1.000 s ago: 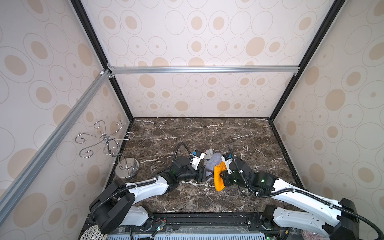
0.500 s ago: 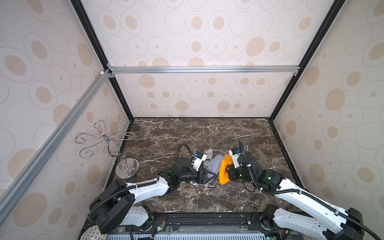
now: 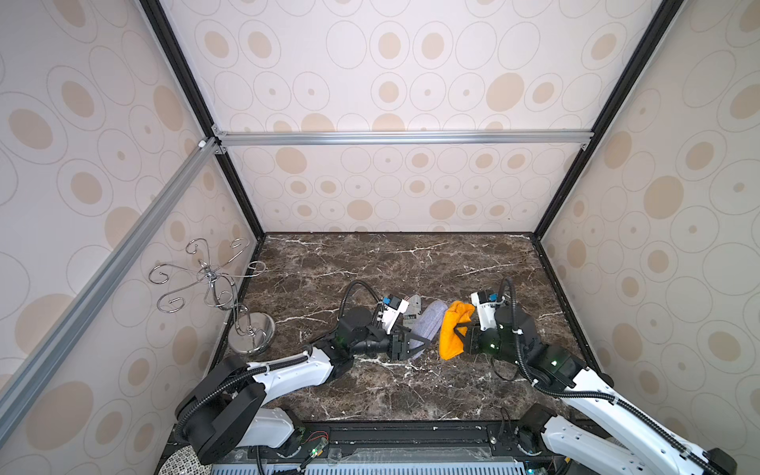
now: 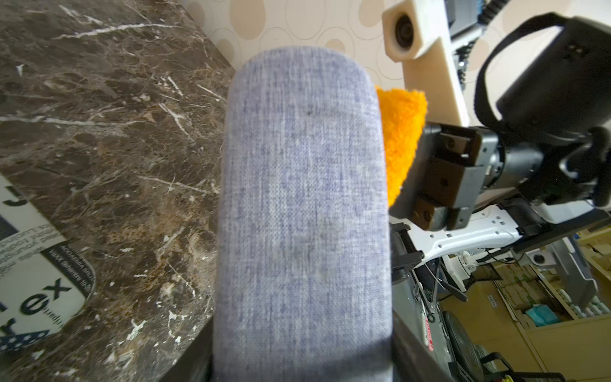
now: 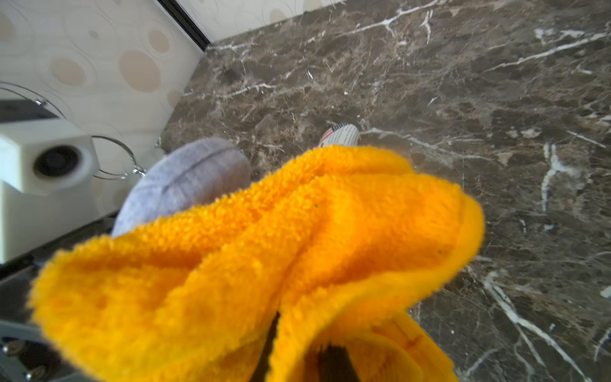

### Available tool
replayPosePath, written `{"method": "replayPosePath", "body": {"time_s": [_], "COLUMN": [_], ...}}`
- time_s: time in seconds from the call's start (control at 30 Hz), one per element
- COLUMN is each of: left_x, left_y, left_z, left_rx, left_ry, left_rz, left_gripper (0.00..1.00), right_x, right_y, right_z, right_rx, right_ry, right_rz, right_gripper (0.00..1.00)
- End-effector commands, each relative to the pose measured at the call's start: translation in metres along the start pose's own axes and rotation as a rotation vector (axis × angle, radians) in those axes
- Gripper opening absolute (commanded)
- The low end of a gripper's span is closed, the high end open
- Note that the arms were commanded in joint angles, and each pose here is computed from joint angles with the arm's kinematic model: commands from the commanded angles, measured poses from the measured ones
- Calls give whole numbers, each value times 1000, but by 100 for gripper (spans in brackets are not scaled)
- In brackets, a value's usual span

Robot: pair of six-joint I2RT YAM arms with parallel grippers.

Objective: Wipe the eyeglass case
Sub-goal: Wipe the dirt from the eyeglass case.

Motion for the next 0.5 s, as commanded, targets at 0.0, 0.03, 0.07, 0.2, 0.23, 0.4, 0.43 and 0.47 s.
{"method": "replayPosePath", "body": {"time_s": [0.0,0.03,0.07,0.2,0.23,0.4,0.43,0.47], "left_x": [-22,-23,-24,-26,-26,-21,-21,-22], "left_y": [5,5,5,6,6,4,4,3], "left_z": [22,23,25,32,34,39,39,40], "left_rx": [-69,-73,-79,-107,-114,-139,-143,-149], "left_ry": [-94,-98,-103,-127,-131,-144,-143,-143], "left_rz": [-130,-141,-142,-126,-121,-74,-80,-89], "left_gripper": [44,44,44,44,44,44,44,44], "right_x": [22,26,31,44,45,47,47,47], "right_y": [4,2,-1,-11,-13,-19,-20,-21], "right_z": [10,11,10,1,-3,-27,-31,-34], "right_rx": [26,41,66,166,180,226,234,244], "right_ry": [-35,-42,-48,-70,-77,-76,-89,-98], "right_rz": [148,179,215,360,383,397,408,422], "right_gripper": [0,0,0,0,0,0,0,0]}}
Point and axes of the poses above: each gripper's point midway between its finger pads, its own y axis back along the fingers, its own x axis along the line the jaws close on, z = x × y, the point moved 7 cm from there along y, back along the fingers, and after that the axes turned 12 degrees about -y, right-handed, at the moved point
